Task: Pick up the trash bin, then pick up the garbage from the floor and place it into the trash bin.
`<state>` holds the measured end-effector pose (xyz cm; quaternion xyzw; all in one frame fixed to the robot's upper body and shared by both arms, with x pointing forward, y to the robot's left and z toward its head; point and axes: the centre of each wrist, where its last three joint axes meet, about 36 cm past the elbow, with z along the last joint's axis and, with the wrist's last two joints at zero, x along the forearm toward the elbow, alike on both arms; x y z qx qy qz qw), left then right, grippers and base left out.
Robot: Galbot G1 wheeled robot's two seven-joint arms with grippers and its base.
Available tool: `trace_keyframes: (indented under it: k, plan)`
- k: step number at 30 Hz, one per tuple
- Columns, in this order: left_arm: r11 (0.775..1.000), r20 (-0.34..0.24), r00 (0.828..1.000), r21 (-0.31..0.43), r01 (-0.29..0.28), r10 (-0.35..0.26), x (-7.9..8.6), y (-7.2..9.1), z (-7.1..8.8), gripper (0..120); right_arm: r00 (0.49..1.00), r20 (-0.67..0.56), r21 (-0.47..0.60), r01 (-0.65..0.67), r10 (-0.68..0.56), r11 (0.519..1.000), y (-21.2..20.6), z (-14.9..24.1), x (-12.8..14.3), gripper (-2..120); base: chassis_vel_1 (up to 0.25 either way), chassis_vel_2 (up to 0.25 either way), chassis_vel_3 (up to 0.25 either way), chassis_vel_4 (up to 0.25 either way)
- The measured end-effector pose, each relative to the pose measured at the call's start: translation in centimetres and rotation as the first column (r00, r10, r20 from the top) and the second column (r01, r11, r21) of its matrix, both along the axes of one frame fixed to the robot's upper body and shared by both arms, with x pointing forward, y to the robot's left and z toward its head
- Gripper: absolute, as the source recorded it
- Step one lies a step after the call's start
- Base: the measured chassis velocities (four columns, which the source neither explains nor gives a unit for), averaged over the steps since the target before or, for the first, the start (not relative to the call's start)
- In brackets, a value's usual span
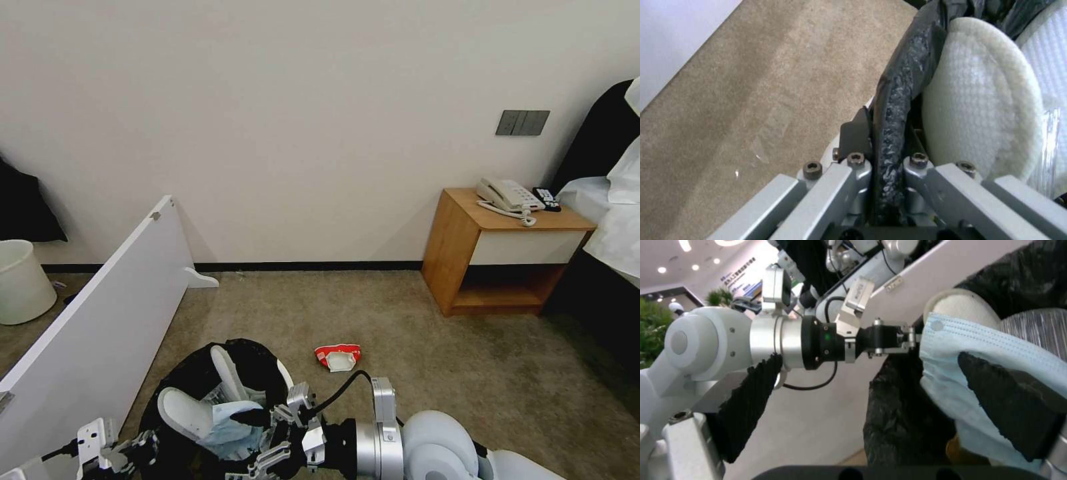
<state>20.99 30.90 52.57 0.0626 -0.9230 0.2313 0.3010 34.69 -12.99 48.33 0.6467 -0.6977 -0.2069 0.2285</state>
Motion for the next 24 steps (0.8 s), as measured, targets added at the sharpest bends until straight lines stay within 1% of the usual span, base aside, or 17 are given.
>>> trace_keyframes:
  k: [6,7,8,13,16,18,24]
  plan:
    - [1.000,0.000,1.000,-0.001,0.002,-0.002,0.0,0.0,0.0,2,0.999,-0.039,-0.023,0.003,-0.003,1.000,-0.3,0.3,-0.2,100,0.000,0.000,0.000,0.000]
    - [1.000,-0.001,1.000,-0.002,0.001,-0.001,0.0,-0.1,0.0,2,0.998,-0.060,-0.055,0.016,-0.019,0.998,-0.3,0.3,-0.2,100,0.000,0.000,0.000,0.000]
    - [1.000,-0.002,1.000,-0.002,0.001,-0.001,0.0,-0.1,-0.1,2,0.997,-0.072,-0.063,0.028,-0.033,0.998,-0.3,0.2,-0.3,100,0.000,0.000,0.000,0.000]
    - [1.000,-0.005,1.000,0.001,0.000,0.000,-0.1,-0.1,-0.1,2,0.990,-0.118,-0.080,0.069,-0.079,0.994,-0.4,0.5,-0.2,100,0.000,0.000,0.000,0.000]
    - [1.000,-0.004,1.000,0.002,0.000,0.000,0.0,-0.1,-0.1,2,0.988,-0.126,-0.092,0.075,-0.086,0.993,-0.7,0.5,-0.3,100,0.000,0.000,0.000,0.000]
    - [1.000,-0.003,1.000,0.004,-0.001,0.001,0.0,-0.1,0.0,2,0.987,-0.127,-0.118,0.087,-0.102,0.989,-1.9,0.7,-0.6,100,0.000,0.000,0.000,0.000]
    - [1.000,0.001,1.000,0.003,0.000,0.000,0.1,-0.1,0.0,2,0.986,-0.115,-0.138,0.106,-0.123,0.985,-3.5,1.3,-0.8,100,0.000,0.000,0.000,0.000]
